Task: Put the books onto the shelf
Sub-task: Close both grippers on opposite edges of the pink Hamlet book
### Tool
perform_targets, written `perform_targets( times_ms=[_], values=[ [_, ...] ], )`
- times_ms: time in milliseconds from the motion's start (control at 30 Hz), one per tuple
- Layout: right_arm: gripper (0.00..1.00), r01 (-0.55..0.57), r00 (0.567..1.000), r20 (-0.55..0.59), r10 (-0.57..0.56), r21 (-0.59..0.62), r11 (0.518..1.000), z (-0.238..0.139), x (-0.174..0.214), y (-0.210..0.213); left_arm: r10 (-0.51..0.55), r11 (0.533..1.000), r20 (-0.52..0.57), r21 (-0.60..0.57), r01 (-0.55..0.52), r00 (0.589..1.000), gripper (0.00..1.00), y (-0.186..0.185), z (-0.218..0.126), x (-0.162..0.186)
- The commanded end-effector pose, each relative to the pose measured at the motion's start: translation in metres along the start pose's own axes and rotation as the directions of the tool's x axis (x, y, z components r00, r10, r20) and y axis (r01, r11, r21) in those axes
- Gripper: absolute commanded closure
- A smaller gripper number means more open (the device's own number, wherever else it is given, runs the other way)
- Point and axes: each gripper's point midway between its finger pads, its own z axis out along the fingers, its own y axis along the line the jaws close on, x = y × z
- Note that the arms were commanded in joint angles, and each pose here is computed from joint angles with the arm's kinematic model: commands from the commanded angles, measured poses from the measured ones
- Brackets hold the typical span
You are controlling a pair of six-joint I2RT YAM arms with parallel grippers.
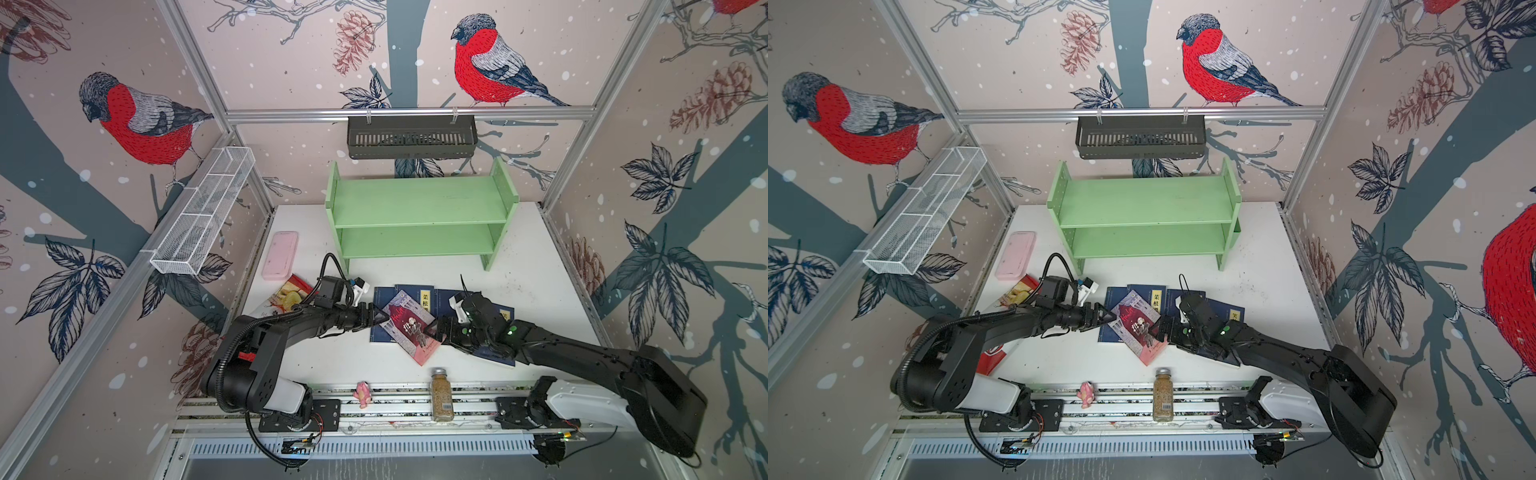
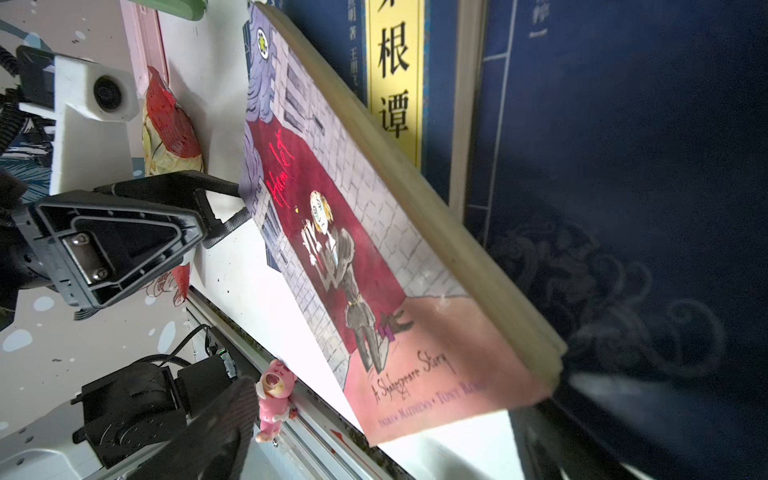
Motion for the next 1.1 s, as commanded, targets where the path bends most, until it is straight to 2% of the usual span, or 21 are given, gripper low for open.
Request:
perform_targets(
  times_ms=[0,100,267,433,533,633,900,1067],
  values=[
    [0.05,0.007,1.0,0.015,-0.007,0.023,1.0,-0.002,-0.001,-0.005,0.022,1.0,-0.006,0.018,-0.022,1.0,0.33,-0.004,0.002,-0.005],
    [0.05,0.004,1.0,0.016,-0.004,0.046,0.999,-0.003,0.0,-0.011,0.049,0.997,-0.02,0.06,-0.048,0.999,0.4,-0.012,0.003,-0.007],
    [0.05,-0.014,1.0,0.017,0.012,0.07,0.997,-0.002,0.0,-0.019,0.036,0.999,-0.038,0.016,-0.036,0.999,0.41,-0.003,0.005,-0.007],
    [0.06,-0.022,1.0,0.01,0.021,0.09,0.996,0.001,0.0,-0.025,0.037,0.998,-0.056,0.046,-0.034,0.998,0.42,-0.006,0.008,-0.007],
    [0.06,-0.02,1.0,0.013,0.019,0.083,0.996,0.002,-0.001,-0.024,0.08,0.995,-0.054,0.069,-0.076,0.995,0.56,-0.011,0.008,-0.009],
    [0.06,-0.013,1.0,0.019,0.012,0.066,0.998,0.003,-0.004,-0.019,0.132,0.989,-0.034,0.075,-0.129,0.991,0.58,-0.016,0.005,-0.012],
    [0.06,-0.014,1.0,0.005,0.013,0.065,0.998,0.009,-0.003,-0.02,0.118,0.984,-0.039,0.142,-0.111,0.992,0.6,-0.02,0.008,-0.008],
    [0.06,-0.014,1.0,0.005,0.014,0.062,0.998,0.009,-0.002,-0.02,0.124,0.978,-0.033,0.171,-0.117,0.992,0.59,-0.024,0.009,-0.012]
  ],
)
